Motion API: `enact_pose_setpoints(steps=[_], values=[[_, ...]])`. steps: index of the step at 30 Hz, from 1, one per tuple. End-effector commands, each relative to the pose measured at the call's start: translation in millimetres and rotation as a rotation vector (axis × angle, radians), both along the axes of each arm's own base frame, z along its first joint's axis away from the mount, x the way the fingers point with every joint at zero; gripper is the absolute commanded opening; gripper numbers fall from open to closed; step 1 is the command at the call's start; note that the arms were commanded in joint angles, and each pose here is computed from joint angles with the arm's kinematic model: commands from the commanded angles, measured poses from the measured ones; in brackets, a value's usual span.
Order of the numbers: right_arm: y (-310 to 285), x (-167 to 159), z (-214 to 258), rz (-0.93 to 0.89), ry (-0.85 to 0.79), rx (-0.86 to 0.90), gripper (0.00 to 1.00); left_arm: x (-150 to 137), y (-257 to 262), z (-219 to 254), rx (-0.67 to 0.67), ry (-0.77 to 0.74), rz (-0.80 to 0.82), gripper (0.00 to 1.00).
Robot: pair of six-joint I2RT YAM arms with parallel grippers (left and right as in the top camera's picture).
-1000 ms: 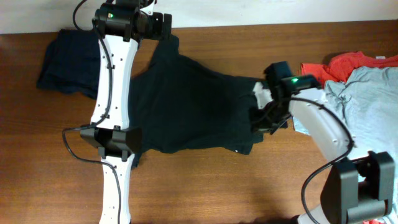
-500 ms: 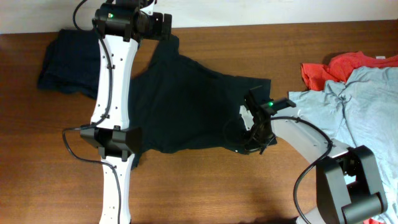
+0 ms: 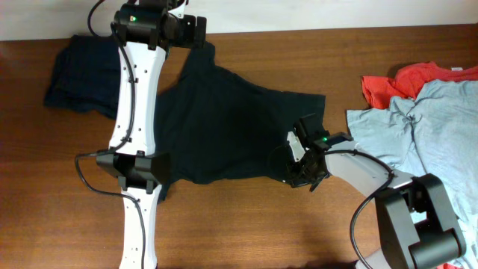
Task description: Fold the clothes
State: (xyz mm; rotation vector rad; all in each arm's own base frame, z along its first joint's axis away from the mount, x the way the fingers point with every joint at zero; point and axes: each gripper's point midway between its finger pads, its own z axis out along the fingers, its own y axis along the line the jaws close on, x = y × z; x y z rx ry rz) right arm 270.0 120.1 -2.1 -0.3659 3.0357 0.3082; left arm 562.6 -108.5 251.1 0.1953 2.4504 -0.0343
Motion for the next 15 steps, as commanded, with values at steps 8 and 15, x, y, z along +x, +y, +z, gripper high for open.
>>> enact_pose_setpoints(steps=[8, 15], values=[[-17, -33, -14, -0.065, 0.116, -0.072, 0.04, 0, -2, -2, -0.013, 0.007, 0.003, 0.99], [-52, -64, -12, -0.249, 0.260, -0.221, 0.04, 0, -2, -2, -0.013, 0.007, 0.003, 0.99]])
